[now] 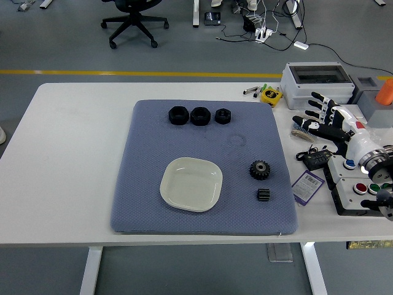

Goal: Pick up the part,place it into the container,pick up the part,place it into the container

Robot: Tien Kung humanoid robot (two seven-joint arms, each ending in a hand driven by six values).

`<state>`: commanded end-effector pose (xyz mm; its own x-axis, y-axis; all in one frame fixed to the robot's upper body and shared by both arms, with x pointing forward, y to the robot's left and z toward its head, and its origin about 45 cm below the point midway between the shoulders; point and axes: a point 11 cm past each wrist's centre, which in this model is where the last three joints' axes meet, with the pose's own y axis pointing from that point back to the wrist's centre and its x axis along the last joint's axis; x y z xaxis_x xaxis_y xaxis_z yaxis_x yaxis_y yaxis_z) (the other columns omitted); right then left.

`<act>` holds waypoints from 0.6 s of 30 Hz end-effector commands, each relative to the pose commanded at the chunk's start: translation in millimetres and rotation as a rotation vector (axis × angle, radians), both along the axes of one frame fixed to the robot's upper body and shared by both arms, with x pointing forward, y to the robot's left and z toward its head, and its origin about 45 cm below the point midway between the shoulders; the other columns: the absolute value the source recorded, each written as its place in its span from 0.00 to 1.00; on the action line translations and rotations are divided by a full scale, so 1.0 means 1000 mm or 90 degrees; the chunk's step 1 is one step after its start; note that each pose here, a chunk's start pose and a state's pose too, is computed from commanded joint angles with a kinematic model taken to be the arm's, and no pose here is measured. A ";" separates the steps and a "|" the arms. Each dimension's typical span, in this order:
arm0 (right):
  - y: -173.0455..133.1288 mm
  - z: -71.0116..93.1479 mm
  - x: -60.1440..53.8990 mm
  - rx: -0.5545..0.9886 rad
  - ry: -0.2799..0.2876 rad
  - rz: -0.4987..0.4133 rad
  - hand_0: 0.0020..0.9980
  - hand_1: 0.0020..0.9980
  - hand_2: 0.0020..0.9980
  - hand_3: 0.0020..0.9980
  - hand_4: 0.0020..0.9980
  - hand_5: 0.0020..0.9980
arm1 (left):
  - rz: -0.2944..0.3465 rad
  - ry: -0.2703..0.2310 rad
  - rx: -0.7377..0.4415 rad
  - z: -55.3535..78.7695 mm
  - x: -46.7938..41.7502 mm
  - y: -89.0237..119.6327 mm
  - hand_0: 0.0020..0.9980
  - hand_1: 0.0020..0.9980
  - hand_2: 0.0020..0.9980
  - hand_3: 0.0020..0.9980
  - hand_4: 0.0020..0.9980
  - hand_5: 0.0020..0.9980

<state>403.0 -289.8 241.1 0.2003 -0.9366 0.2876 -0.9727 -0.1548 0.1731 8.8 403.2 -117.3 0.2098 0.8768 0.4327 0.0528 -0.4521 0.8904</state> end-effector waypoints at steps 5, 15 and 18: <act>0.006 -0.002 0.000 -0.102 -0.016 0.046 0.90 0.87 0.93 1.00 0.91 0.14 | 0.002 -0.002 0.002 0.000 -0.0001 0.000 0.55 0.58 0.60 0.65 0.68 0.65; 0.051 0.012 -0.004 -0.366 -0.092 0.285 0.83 0.82 0.87 0.94 0.91 0.14 | 0.000 0.001 0.000 0.000 0.0001 -0.001 0.55 0.58 0.60 0.64 0.68 0.65; 0.063 0.010 -0.006 -0.450 -0.113 0.354 0.83 0.82 0.87 0.94 0.91 0.14 | -0.001 0.002 0.001 0.000 -0.0001 0.000 0.55 0.58 0.60 0.64 0.68 0.65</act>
<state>397.1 -226.7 250.7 0.4675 -0.3127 0.8268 -0.8115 -0.5229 0.2610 8.7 403.1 -117.3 0.2121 0.8762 0.4329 0.0546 -0.4529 0.8899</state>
